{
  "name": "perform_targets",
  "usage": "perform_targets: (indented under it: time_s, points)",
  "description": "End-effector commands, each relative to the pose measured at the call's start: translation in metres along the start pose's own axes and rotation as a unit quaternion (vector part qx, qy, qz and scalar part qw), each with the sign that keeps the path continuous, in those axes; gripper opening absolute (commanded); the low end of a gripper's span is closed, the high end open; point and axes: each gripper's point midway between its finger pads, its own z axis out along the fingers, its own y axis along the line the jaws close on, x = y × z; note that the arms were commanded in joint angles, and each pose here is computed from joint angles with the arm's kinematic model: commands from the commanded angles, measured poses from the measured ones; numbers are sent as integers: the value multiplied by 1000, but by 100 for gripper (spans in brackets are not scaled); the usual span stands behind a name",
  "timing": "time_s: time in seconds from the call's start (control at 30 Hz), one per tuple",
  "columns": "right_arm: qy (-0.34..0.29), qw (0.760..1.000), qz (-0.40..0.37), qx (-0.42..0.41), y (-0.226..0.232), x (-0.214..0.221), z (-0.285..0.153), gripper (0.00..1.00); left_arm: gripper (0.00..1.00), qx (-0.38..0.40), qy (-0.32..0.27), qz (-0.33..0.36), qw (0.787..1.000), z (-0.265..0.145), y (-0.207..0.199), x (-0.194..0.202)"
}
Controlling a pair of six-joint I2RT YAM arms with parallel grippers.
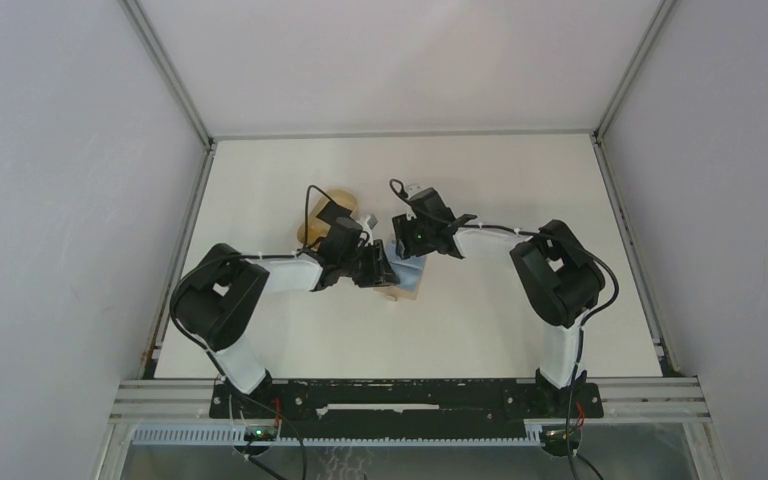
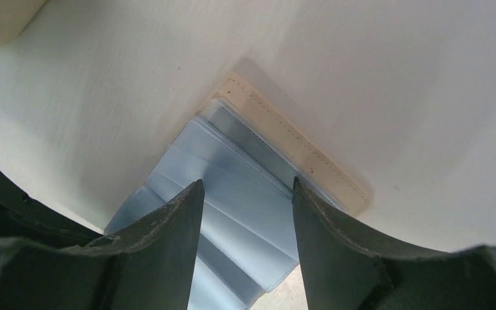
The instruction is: Take the credit cards out of the card holder
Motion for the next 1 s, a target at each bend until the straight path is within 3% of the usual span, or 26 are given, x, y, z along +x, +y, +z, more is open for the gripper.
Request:
perform_targets:
  time_s: [0.0,0.03,0.07,0.53,0.63,0.8,0.97]
  points:
    - [29,999,-19,36,-8,18,-2,63,40,-108,83,-17,991,8,63,64]
    - [26,999,-23,39,-8,17,-4,96,40,-108,82,-17,991,9,63,64]
    - [19,998,-30,56,-13,14,-6,99,40,-107,83,-17,991,9,62,65]
    - [80,996,-49,11,18,54,0,99,40,-109,85,-17,990,10,63,66]
    - [87,995,-47,-7,27,58,-4,88,40,-112,84,-18,990,10,64,66]
    - [98,994,-34,-38,38,65,-14,51,39,-114,80,-20,990,10,65,64]
    - [96,993,-24,-67,50,64,-27,29,39,-117,76,-22,990,10,66,64]
